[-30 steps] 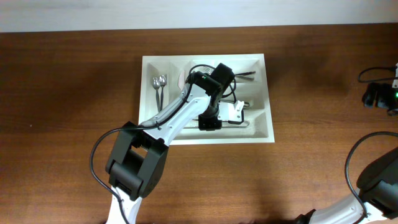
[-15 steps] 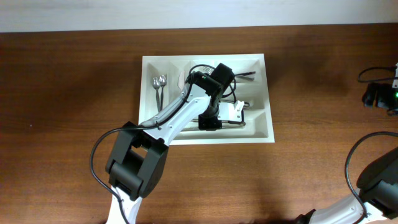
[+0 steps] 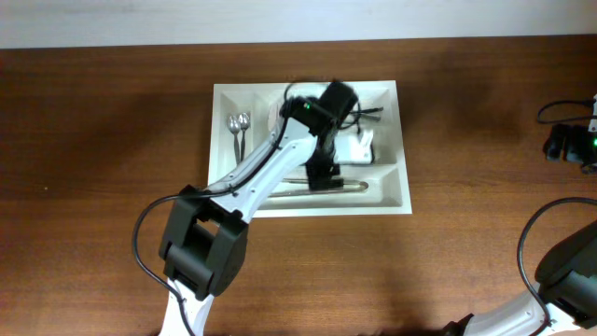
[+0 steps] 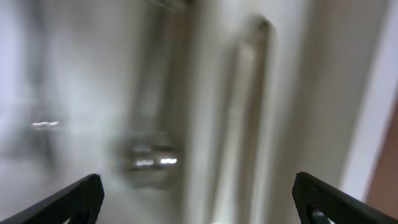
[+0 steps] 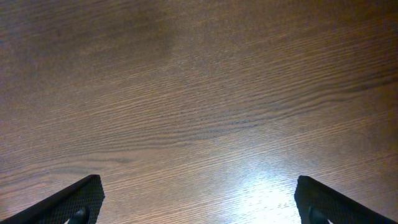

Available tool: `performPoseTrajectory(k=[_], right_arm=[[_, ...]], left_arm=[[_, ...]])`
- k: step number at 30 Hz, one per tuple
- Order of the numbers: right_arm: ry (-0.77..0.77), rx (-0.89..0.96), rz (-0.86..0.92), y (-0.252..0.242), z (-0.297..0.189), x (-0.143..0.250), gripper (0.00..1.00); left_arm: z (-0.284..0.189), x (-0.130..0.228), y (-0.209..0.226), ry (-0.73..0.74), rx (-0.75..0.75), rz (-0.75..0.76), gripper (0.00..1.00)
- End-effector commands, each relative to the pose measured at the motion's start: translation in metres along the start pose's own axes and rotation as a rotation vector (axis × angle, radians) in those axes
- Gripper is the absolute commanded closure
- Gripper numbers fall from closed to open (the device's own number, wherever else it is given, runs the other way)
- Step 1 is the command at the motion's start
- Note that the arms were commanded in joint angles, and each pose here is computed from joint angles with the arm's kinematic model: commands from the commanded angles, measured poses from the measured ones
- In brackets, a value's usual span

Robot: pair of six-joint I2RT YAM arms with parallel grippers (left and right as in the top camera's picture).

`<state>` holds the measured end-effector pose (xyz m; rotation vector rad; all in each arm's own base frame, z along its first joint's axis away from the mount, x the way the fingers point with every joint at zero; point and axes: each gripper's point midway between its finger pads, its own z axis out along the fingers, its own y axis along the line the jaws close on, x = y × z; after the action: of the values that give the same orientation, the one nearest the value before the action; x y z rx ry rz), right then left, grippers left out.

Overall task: Pack container
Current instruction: 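Release the tongs and raise the left gripper away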

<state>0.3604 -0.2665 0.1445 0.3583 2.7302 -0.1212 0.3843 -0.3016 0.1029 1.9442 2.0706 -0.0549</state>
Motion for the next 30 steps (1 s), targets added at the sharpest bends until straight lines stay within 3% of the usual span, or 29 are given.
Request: performPoseTrajectory(k=[1,5,12,20,30], right_arm=[[0.006,-0.016,0.004,0.002,0.004,0.002,0.02],[0.006,-0.016,0.004,0.002,0.004,0.002,0.01],[0.006,-0.016,0.004,0.002,0.004,0.002,0.02],[0.006,-0.016,0.004,0.002,0.004,0.002,0.01],[0.006,-0.016,0.004,0.002,0.004,0.002,0.01]], left_arm=[[-0.039,-0.025,0.034,-0.065,-0.141,-0.084,0.01],[-0.077,-0.037,0.066,-0.098,-0.282,-0.119,0.01],[-0.115,-0.006,0.112,0.033,-0.522,-0.191,0.01],[-0.132,0.08,0.158,0.107,-0.63,-0.526,0.01],[-0.16,0.225,0.197,0.149,-0.722,-1.006,0.01]])
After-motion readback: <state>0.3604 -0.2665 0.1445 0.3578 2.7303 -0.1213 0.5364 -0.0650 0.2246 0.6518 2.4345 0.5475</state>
